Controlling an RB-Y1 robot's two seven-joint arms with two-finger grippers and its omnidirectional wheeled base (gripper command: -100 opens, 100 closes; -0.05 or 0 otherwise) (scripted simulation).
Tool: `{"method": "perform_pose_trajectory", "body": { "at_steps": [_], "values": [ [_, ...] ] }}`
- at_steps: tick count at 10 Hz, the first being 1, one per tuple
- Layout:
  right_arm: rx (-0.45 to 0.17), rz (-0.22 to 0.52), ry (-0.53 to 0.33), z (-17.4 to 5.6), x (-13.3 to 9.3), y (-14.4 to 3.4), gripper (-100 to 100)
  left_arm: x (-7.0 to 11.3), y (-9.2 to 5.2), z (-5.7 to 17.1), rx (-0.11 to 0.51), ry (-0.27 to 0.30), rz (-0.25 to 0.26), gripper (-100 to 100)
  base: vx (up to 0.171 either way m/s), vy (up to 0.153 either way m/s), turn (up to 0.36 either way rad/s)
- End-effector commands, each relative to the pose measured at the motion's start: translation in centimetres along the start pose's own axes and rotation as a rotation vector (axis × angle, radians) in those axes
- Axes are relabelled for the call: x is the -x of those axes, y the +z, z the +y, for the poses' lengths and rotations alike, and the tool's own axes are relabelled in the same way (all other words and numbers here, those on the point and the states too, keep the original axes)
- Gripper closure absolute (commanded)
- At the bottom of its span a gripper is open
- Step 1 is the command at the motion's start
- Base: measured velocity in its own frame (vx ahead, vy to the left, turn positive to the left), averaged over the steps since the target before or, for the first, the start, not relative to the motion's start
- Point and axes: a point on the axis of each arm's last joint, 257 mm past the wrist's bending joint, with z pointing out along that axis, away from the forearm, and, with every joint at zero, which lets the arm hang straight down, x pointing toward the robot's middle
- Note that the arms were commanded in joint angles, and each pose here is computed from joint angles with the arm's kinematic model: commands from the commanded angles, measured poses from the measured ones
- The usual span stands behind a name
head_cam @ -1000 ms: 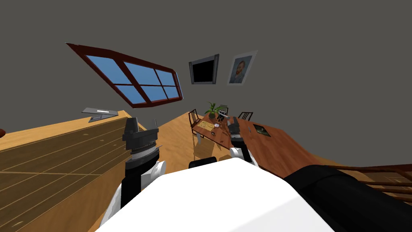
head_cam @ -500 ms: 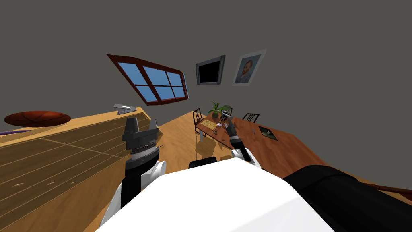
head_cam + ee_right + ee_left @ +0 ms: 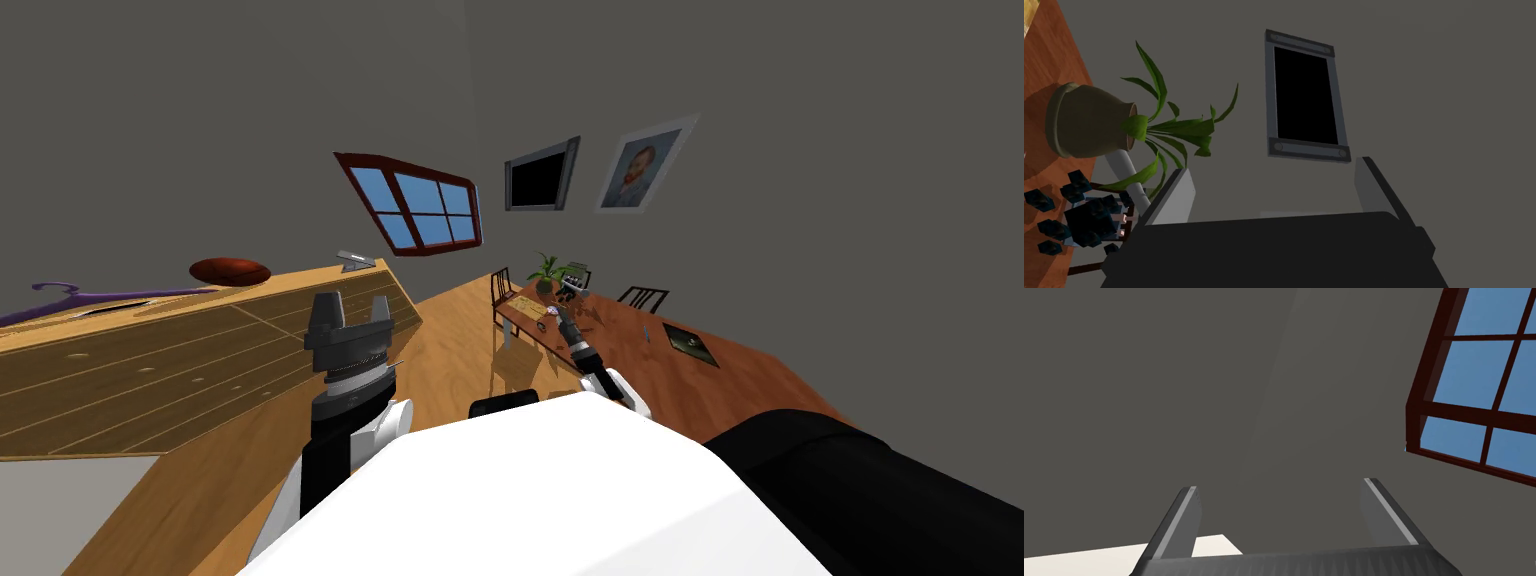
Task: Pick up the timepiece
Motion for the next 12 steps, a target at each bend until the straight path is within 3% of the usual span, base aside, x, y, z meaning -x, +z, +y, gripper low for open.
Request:
{"method": "perform_pose_trajectory", "body": {
  "at_steps": [1, 2, 3, 4, 5, 6, 7, 8, 9, 10, 11, 12],
  "values": [
    [-0.057, 0.056, -0.049, -2.6, -0.7, -0.9, -100, 0.0, 0.0, 0.0, 0.000, 0.000, 0.000, 0, -0.060, -0.005, 0.282],
    [-0.058, 0.061, -0.055, -2.7, -0.7, -0.9, -100, 0.0, 0.0, 0.0, 0.000, 0.000, 0.000, 0, -0.053, -0.012, 0.148],
    [-0.110, 0.109, -0.097, -5.1, -1.3, -1.9, -100, 0.0, 0.0, 0.0, 0.000, 0.000, 0.000, 0, -0.074, -0.011, 0.277],
    [-0.110, 0.115, -0.105, -5.2, -1.2, -1.9, -100, 0.0, 0.0, 0.0, 0.000, 0.000, 0.000, 0, -0.056, -0.017, 0.139],
    [-0.164, 0.163, -0.147, -7.7, -1.7, -3.1, -100, 0.0, 0.0, 0.0, 0.000, 0.000, 0.000, 0, -0.059, -0.012, 0.312],
    [-0.164, 0.171, -0.157, -7.7, -1.6, -3.1, -100, 0.0, 0.0, 0.0, 0.000, 0.000, 0.000, 0, -0.053, -0.007, 0.135],
    [-0.215, 0.222, -0.202, -10.1, -1.9, -4.4, -100, 0.0, 0.0, 0.0, 0.000, 0.000, 0.000, 0, -0.068, 0.001, 0.297],
    [-0.220, 0.229, -0.211, -10.4, -1.7, -4.6, -100, 0.0, 0.0, 0.0, 0.000, 0.000, 0.000, 0, -0.064, 0.002, 0.168],
    [-0.277, 0.278, -0.255, -13.0, -1.9, -6.3, -100, 0.0, 0.0, 0.0, 0.000, 0.000, 0.000, 0, -0.062, 0.006, 0.320],
    [-0.278, 0.287, -0.267, -13.0, -1.6, -6.3, -100, 0.0, 0.0, 0.0, 0.000, 0.000, 0.000, 0, -0.050, 0.001, 0.159],
    [-0.322, 0.338, -0.312, -15.0, -1.7, -7.9, -100, 0.0, 0.0, 0.0, 0.000, 0.000, 0.000, 0, -0.062, 0.017, 0.354],
    [-0.337, 0.346, -0.323, -15.6, -1.3, -8.3, -100, 0.0, 0.0, 0.0, 0.000, 0.000, 0.000, 0, -0.048, 0.002, 0.177]
  ]
}}
